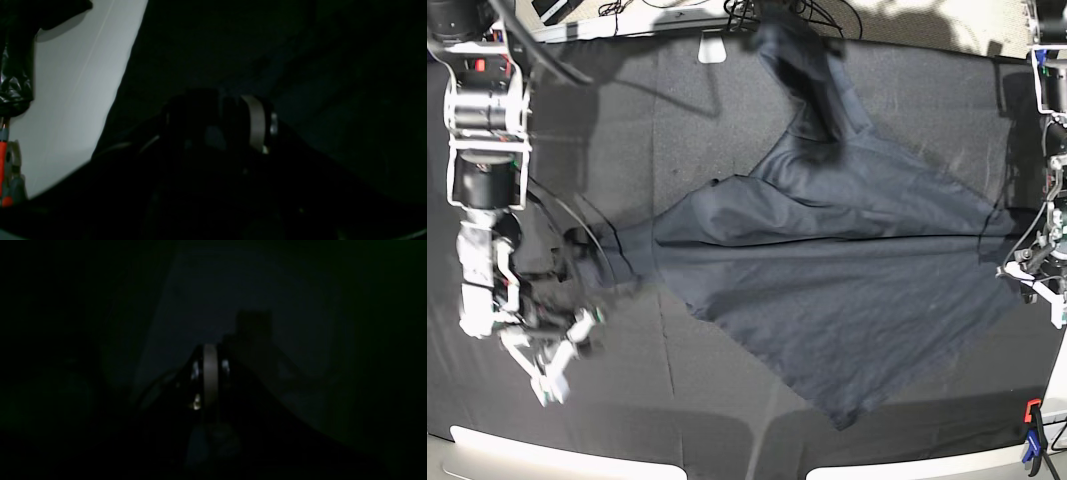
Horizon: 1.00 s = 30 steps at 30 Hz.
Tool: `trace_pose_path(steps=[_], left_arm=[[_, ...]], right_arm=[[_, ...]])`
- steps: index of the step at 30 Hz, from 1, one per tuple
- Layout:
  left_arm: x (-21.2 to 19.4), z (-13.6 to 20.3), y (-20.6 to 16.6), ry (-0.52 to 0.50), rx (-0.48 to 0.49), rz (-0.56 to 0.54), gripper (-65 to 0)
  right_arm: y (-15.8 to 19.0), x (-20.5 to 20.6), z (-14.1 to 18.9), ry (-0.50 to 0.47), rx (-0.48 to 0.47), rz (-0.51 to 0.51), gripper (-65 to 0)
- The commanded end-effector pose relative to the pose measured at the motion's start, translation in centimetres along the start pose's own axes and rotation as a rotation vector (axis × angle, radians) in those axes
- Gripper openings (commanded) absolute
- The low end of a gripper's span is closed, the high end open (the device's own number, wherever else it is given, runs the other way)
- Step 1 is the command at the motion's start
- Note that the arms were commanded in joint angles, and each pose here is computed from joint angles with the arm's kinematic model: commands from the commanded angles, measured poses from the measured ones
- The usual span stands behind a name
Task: Layout the t-shirt on the table in an organized manner, then fold the t-shirt properly
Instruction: 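Reach the right gripper to the shirt hem and grasp it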
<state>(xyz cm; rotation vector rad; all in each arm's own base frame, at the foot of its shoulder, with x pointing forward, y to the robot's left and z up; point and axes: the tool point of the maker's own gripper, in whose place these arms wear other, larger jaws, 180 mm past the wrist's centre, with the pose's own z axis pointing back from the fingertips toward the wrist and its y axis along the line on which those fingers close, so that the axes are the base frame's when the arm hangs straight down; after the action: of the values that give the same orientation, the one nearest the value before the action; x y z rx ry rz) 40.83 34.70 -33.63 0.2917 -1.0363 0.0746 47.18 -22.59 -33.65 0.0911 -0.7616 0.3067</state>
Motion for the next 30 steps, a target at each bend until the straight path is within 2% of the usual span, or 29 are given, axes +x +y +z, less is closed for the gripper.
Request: trace_pose_path(steps=[1,2,4,5,7,12,18,23,25,29,30], left_arm=[[2.4,0.1,1.3,-0.058,0.03,-0.005,-41.4],[2.4,0.1,1.3,-0.057,0.03,-0.005,-41.4],[2.4,0.1,1.2,-0.057,0.03,-0.005,-41.4],[2.4,0.1,1.2,-0.058,0.03,-0.005,-41.4],[2.4,0.1,1.2,-0.058,0.03,-0.005,-41.4],[2.5,0.1,1.3,-0.059,0.03,-0.005,-41.4],[2.6,0.1,1.2,-0.064,0.03,-0.005,-41.4],[2.8,0.1,1.2,-0.075,0.03,-0.005,-41.4],[2.7,0.1,1.2,-0.074,0.03,-0.005,-41.4],[2.7,0.1,1.2,-0.074,0.03,-0.005,-41.4],[2.7,0.1,1.2,-0.074,0.03,-0.005,-41.4]], right_arm=[[-0.7,2.4,1.0,-0.037,-0.003,-0.007,-65.0],[-0.6,2.0,1.2,-0.001,0.012,-0.022,-61.1],[-1.0,1.2,1.7,0.042,0.028,-0.046,-45.2],[-1.4,1.0,2.1,0.054,0.031,-0.057,-39.4],[-2.2,-0.1,2.7,0.105,0.03,-0.066,-36.1],[-1.1,-4.2,2.4,0.222,0.148,-0.106,-36.1],[0.8,-7.4,1.0,0.323,0.204,-0.167,-36.2],[2.7,-7.8,0.2,0.345,0.244,-0.17,-36.7],[3.3,-7.8,0.0,0.347,0.255,-0.169,-42.6],[3.8,-8.1,-0.1,0.369,0.263,-0.156,-63.5],[3.7,-8.2,0.0,0.375,0.256,-0.149,-65.0]])
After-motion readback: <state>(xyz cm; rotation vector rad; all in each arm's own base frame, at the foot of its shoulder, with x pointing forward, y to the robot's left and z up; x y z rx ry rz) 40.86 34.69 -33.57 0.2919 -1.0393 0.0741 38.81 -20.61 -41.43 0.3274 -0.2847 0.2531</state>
